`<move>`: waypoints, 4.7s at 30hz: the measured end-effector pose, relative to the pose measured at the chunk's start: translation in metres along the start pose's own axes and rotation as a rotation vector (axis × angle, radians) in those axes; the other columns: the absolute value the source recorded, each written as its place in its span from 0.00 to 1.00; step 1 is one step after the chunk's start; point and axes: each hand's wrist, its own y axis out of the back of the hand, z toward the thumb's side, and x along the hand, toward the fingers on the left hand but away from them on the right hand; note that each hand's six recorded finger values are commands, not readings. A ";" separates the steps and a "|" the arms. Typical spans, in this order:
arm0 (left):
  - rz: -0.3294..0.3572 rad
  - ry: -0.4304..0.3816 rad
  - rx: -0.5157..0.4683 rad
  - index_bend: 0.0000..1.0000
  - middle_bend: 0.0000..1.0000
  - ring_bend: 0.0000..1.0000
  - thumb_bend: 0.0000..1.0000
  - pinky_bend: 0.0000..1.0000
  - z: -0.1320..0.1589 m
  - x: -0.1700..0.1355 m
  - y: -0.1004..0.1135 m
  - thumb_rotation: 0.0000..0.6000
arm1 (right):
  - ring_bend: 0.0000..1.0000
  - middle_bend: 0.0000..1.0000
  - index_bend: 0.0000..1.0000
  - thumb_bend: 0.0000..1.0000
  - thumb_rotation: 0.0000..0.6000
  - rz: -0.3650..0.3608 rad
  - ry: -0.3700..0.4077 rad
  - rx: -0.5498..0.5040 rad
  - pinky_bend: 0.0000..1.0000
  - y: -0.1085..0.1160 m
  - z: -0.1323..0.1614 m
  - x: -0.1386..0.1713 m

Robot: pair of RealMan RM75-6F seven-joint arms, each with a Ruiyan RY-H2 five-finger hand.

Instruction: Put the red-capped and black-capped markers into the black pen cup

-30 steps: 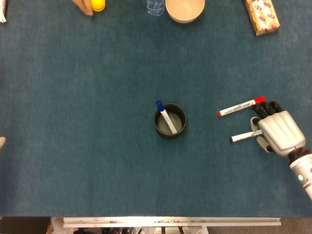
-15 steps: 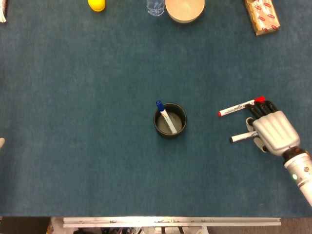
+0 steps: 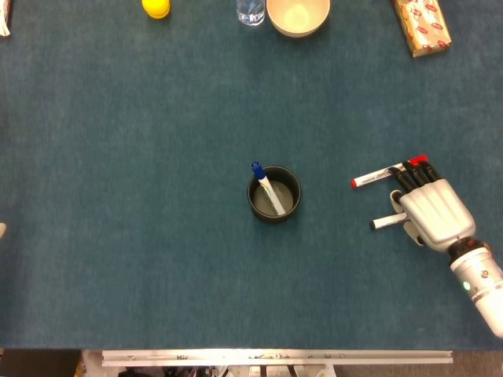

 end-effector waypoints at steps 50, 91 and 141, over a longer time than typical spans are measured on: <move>0.003 0.009 -0.006 0.46 0.45 0.40 0.09 0.55 -0.004 -0.002 0.000 1.00 | 0.07 0.11 0.52 0.25 1.00 0.009 0.013 0.032 0.09 -0.011 0.013 -0.006; 0.006 0.018 -0.005 0.46 0.45 0.40 0.09 0.55 -0.007 -0.001 0.001 1.00 | 0.07 0.15 0.64 0.32 1.00 -0.282 0.040 -0.219 0.09 0.094 0.017 -0.004; 0.008 0.070 -0.018 0.46 0.45 0.40 0.09 0.55 -0.028 -0.009 0.001 1.00 | 0.07 0.17 0.66 0.32 1.00 -0.380 0.481 -0.815 0.09 0.135 0.151 -0.047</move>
